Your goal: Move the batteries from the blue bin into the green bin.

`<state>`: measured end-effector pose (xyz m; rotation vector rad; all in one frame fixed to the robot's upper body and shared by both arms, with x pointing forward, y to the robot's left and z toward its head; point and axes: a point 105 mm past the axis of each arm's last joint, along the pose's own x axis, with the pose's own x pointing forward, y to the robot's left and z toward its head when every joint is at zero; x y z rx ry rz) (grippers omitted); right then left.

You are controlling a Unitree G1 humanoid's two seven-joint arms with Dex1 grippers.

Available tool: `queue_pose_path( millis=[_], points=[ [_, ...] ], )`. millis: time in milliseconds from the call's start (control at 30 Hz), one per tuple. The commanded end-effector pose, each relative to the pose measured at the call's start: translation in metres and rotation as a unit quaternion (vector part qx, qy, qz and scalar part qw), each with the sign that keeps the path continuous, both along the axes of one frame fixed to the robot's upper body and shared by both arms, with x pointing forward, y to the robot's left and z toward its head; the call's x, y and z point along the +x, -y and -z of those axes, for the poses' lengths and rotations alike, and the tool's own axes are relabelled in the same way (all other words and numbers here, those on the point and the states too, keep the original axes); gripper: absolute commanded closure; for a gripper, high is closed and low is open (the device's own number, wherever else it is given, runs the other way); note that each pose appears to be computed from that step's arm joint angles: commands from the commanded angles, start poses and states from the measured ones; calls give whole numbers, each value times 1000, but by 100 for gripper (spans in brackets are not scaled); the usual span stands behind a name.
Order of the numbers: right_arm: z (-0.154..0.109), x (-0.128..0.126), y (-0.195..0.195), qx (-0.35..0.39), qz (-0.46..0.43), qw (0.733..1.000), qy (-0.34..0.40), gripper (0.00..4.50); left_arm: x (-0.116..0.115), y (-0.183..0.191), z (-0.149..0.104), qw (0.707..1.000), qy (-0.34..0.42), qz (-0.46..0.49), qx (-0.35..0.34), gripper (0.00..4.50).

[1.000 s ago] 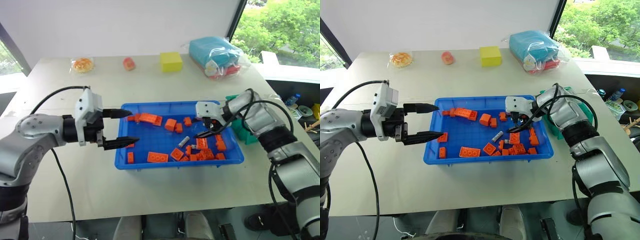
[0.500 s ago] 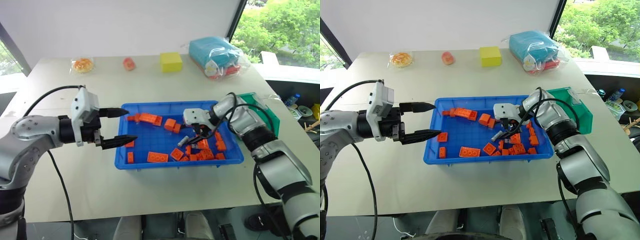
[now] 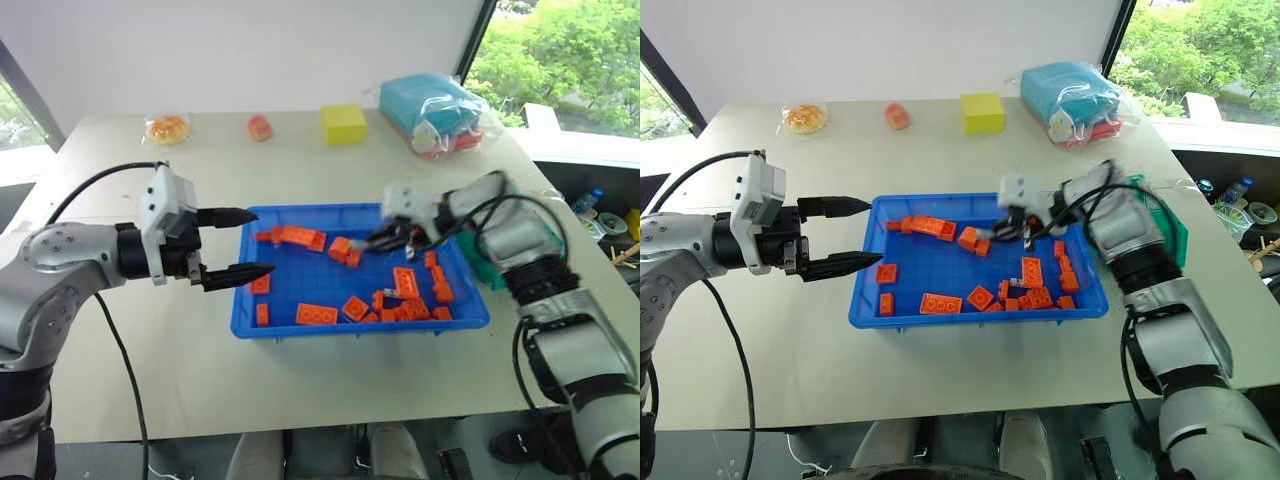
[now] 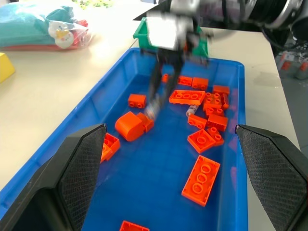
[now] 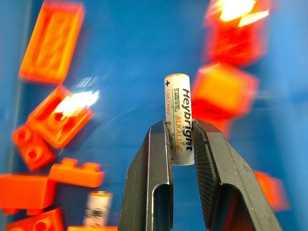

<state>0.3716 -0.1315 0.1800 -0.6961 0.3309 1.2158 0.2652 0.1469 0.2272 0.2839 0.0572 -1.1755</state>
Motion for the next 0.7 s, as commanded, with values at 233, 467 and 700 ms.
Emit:
queue_pose_path(
  millis=[233, 467, 700],
  points=[
    [-67, -1, 140, 31, 354, 930, 97, 440, -1, -1, -2, 1000, 18, 1, -2, 0],
    [-34, -26, 171, -11, 436, 897, 72, 334, 7, 5, -5, 1000, 23, 18, -4, 0],
    [-61, -17, 147, 53, 427, 897, 105, 132, 11, 6, -6, 999, 26, 26, -2, 0]
  ],
)
